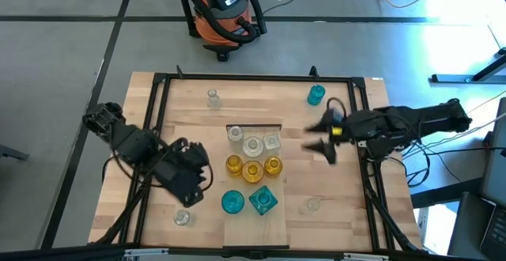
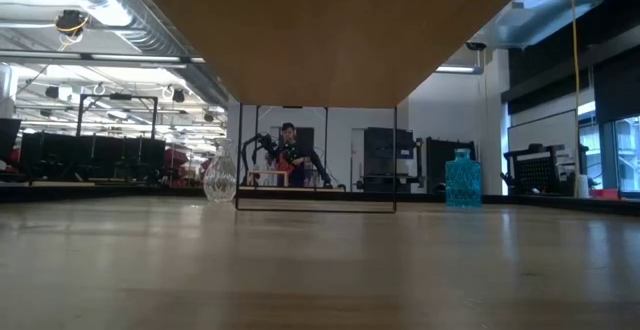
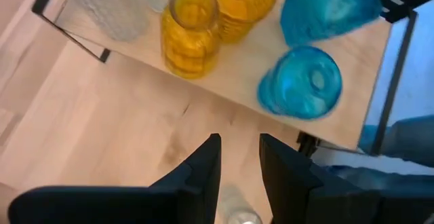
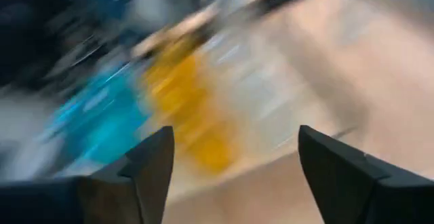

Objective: Sort vases onto shelf
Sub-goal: Adjust the blue vase on the shelf

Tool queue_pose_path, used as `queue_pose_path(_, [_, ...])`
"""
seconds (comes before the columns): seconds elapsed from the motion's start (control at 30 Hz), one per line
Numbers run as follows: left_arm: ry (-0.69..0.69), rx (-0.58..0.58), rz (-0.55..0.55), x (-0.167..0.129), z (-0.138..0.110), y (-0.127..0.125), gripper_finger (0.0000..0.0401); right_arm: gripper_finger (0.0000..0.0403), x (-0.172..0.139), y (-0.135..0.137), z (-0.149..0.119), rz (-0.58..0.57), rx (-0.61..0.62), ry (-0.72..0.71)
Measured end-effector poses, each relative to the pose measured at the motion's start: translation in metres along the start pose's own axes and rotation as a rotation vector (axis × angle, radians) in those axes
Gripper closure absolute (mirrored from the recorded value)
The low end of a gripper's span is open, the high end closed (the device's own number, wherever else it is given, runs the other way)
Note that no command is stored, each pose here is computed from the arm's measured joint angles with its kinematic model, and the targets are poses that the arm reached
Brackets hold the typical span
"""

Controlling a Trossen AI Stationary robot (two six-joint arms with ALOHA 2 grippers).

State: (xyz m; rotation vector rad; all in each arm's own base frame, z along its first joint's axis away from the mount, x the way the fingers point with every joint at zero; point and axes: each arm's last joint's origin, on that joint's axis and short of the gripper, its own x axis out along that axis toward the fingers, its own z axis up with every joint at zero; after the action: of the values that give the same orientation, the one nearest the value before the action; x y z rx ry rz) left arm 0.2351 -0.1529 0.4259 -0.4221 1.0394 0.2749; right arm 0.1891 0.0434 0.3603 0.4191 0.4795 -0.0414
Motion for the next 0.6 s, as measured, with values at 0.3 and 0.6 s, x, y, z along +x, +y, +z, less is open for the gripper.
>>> queue_pose_path(0.3, [0.036,-0.105,0.065,0.020,-0.042,-0.016,0.0307,0.0206,0.002,0.034,-0.026,0.191,0.090,0.200])
queue_pose_path(0.6, [0.088,-0.177,-0.004,0.072,-0.079,-0.035,0.0307,0.0298,0.060,0.063,-0.044,0.175,0.398,0.280])
